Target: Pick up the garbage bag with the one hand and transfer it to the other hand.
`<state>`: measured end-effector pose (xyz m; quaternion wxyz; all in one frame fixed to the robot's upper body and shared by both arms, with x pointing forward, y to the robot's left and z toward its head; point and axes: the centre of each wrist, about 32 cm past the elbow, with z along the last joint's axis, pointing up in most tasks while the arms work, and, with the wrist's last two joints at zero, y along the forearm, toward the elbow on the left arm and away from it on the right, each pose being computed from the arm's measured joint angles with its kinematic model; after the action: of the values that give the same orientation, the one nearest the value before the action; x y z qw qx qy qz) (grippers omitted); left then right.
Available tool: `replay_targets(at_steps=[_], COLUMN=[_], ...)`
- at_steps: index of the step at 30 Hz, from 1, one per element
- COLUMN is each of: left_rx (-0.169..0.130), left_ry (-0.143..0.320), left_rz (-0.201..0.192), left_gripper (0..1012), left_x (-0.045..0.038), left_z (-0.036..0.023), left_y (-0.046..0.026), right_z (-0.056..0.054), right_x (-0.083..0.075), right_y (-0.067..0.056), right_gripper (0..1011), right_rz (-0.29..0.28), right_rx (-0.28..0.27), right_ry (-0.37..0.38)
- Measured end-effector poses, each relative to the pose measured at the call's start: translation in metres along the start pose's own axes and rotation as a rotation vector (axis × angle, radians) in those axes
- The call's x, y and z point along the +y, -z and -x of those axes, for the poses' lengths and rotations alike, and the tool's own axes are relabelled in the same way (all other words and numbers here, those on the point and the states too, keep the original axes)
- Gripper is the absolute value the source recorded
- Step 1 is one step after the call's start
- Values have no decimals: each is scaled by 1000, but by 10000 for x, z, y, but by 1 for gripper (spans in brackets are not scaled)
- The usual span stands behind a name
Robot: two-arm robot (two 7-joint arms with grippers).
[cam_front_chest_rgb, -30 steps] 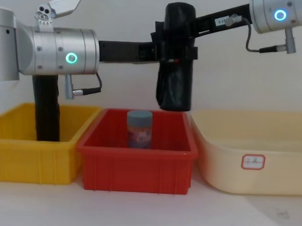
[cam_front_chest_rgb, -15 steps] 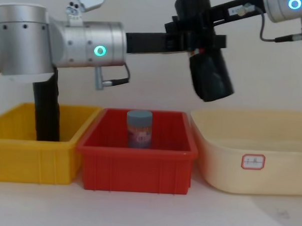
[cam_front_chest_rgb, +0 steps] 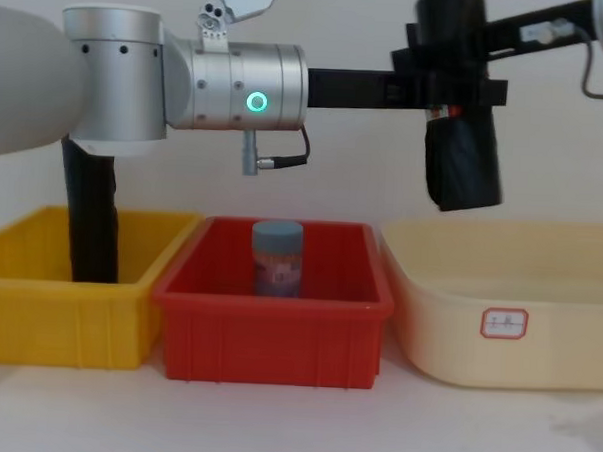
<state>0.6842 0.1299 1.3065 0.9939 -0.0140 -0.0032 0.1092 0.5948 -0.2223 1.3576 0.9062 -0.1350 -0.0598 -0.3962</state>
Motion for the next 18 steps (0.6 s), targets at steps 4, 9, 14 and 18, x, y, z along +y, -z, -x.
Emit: replay_targets(at_steps=[4,9,14,18], left_rx=[-30,-69,-101,-110], left_ry=[-22,-52,-99,-124], left_rz=[-22,-41,-58,-62], left_gripper=[410,411,411,410], left_x=[-23,-44,-33,-31], left_z=[-12,-19,-44,-71], left_y=[-34,-84,-102,-95], right_z=[-29,-66,-118,-157], right_x=[-73,-135,-170,-179], right_y=[68,148,182,212], right_gripper=[737,738,737,738], right_rz=[7,18,23,26], right_rx=[17,35,45,50], right_ry=[27,54,76,83])
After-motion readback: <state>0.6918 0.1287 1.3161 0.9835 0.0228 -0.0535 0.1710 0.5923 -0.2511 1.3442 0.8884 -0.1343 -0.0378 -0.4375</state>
